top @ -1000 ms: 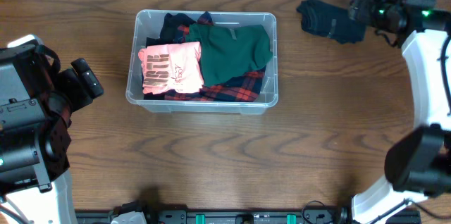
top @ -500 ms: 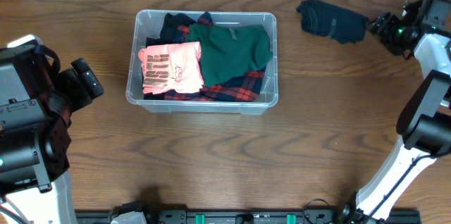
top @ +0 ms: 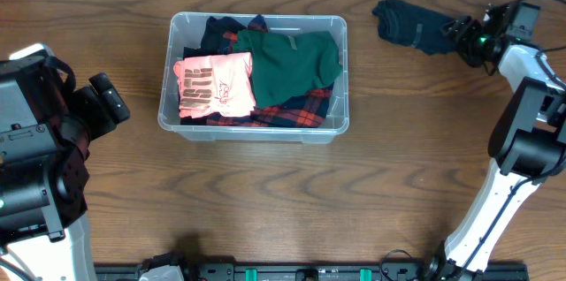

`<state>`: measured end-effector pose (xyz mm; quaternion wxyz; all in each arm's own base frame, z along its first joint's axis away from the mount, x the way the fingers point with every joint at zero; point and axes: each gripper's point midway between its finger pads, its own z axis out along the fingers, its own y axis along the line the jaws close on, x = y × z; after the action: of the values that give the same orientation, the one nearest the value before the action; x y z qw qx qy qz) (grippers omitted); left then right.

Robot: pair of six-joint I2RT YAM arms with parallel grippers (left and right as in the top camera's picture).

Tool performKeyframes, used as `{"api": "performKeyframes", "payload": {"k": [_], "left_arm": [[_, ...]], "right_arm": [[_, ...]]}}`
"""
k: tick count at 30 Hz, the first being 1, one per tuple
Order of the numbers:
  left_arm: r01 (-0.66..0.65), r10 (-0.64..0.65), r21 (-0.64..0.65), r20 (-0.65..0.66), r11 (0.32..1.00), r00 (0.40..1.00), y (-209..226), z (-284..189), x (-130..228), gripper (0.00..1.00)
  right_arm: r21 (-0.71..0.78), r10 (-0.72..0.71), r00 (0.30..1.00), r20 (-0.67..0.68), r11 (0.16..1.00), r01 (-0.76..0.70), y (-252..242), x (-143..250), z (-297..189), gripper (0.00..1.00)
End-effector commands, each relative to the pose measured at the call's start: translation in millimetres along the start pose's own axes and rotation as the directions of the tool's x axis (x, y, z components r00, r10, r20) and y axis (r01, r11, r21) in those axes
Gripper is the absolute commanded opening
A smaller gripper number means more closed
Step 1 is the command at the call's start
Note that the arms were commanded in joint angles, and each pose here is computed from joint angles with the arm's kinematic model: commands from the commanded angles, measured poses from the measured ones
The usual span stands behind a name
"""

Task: Pack container
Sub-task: 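Move the right gripper to the black garment and grasp it, then lift the black garment and place it into the bin's back-left corner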

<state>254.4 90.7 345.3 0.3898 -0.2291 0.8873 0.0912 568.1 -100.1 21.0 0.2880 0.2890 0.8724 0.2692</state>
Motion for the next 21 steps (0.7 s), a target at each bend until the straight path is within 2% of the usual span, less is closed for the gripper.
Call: {"api": "performKeyframes", "payload": {"k": [1, 5, 6, 8, 11, 14, 18, 21], "left_arm": [[0.016, -0.016, -0.011, 0.003, 1.0, 1.0, 2.8, -0.5, -1.0, 0.98], [0.016, -0.016, -0.011, 0.003, 1.0, 1.0, 2.8, -0.5, -1.0, 0.98], [0.016, -0.016, -0.011, 0.003, 1.0, 1.0, 2.8, -0.5, -1.0, 0.98], [0.016, -0.016, -0.011, 0.003, 1.0, 1.0, 2.8, -0.5, -1.0, 0.98], [0.017, -0.016, -0.011, 0.003, 1.0, 1.0, 2.8, -0.5, -1.0, 0.98], [0.016, -0.016, -0.011, 0.003, 1.0, 1.0, 2.8, -0.5, -1.0, 0.98], [0.016, -0.016, -0.011, 0.003, 1.0, 1.0, 2.8, -0.5, -1.0, 0.98], [0.016, -0.016, -0.011, 0.003, 1.0, 1.0, 2.8, -0.5, -1.0, 0.98]], "right_arm": [[0.016, 0.036, 0.997, -0.063, 0.999, -0.035, -6.9, 25.5, 23.0, 0.64], [0.005, 0.03, 0.996, -0.079, 1.0, -0.03, -0.7, 30.5, 24.8, 0.36], [-0.007, 0.031, 0.996, -0.085, 0.999, -0.031, 1.5, 31.3, 24.2, 0.25], [-0.021, 0.034, 0.995, -0.097, 0.999, -0.036, 5.5, 32.4, 20.8, 0.17], [-0.06, 0.03, 0.993, -0.116, 0.997, -0.037, 21.2, 31.9, 7.6, 0.14], [-0.208, -0.014, 0.991, -0.135, 0.978, -0.014, 64.1, 27.0, -18.3, 0.12], [-0.499, -0.141, 0.982, -0.123, 0.864, 0.062, 158.5, 21.0, -86.9, 0.08], [-0.608, -0.24, 0.967, -0.082, 0.781, 0.142, 214.2, 28.8, -136.2, 0.07]]}}
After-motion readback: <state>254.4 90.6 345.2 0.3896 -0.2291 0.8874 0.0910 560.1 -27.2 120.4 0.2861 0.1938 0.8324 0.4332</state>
